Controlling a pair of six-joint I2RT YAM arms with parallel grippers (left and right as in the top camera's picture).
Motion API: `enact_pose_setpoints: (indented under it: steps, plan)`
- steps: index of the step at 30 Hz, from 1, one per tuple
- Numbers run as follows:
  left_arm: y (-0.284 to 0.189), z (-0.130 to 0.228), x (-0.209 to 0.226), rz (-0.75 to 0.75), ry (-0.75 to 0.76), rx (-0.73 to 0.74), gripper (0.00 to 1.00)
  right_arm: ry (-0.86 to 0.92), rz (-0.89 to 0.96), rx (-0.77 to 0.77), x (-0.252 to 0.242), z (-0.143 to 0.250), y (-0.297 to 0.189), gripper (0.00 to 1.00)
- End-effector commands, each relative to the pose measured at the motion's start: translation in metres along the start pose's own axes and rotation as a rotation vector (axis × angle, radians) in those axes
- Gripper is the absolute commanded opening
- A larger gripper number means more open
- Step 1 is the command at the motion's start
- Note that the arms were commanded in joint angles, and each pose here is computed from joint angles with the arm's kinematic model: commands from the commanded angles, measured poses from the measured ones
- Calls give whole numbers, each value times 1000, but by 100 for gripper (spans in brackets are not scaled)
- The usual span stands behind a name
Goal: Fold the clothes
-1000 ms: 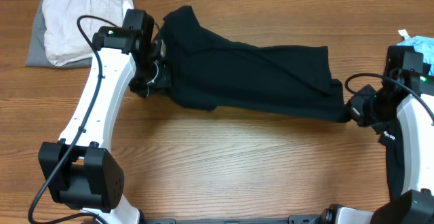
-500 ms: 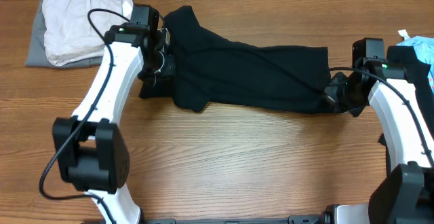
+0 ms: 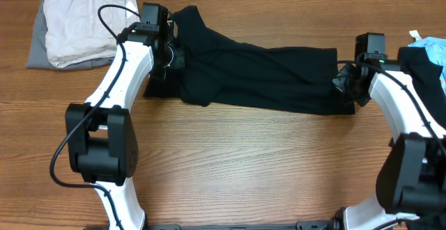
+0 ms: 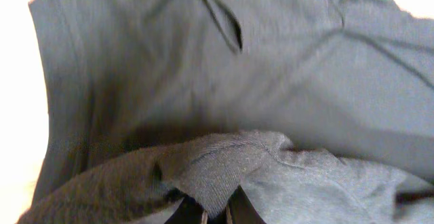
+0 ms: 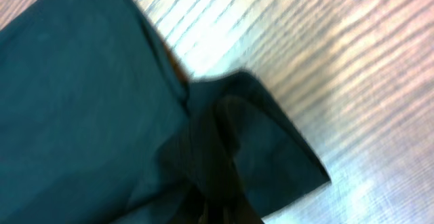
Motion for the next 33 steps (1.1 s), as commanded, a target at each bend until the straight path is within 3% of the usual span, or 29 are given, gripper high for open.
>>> enact_pose_setpoints:
  steps: [1, 4, 6, 8, 9, 10, 12, 16, 23, 27, 33]
  plan:
    - [13, -10, 2, -16, 0, -38, 8, 16, 60, -69, -4, -16, 3, 4]
    - [22, -16, 1, -3, 5, -65, 21, 19, 61, -110, -3, -23, 2, 7]
    - [26, -19, 0, 2, 14, -74, 40, 20, 57, -122, -3, -25, 2, 30]
    - [27, -20, 0, 4, 31, -80, 70, 18, 64, -126, -3, -26, 2, 74]
    - [26, -21, -1, 5, 51, -83, 82, 9, 66, -129, -4, -28, 1, 90]
    - [24, -22, -1, 5, 65, -88, 88, -2, 67, -129, -4, -29, -1, 95]
    - [20, -24, -1, -8, 70, -98, 99, 1, 74, -120, -8, -34, -9, 96]
    - [3, -41, -2, -9, 57, -129, 100, -52, 2, -131, -6, -60, -40, 97]
    - [-32, -84, -10, 44, 48, -266, 99, -109, -299, -272, 23, -110, -96, 98]
    - [-33, -99, -20, 113, 71, -333, 94, -148, -376, -290, 37, -117, -87, 99]
    - [-8, -105, -36, 247, 119, -335, 93, -147, -361, -220, 44, -118, -34, 100]
Point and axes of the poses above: each gripper's point midway between its finger pads, its own y axis out along the fingers, its own x axis along the line the jaws close on, z = x × y, the point moved 5 cm from there along -y, back along the fingers, and after that the axes turned 14 degrees about -y, right-handed, at the moved point
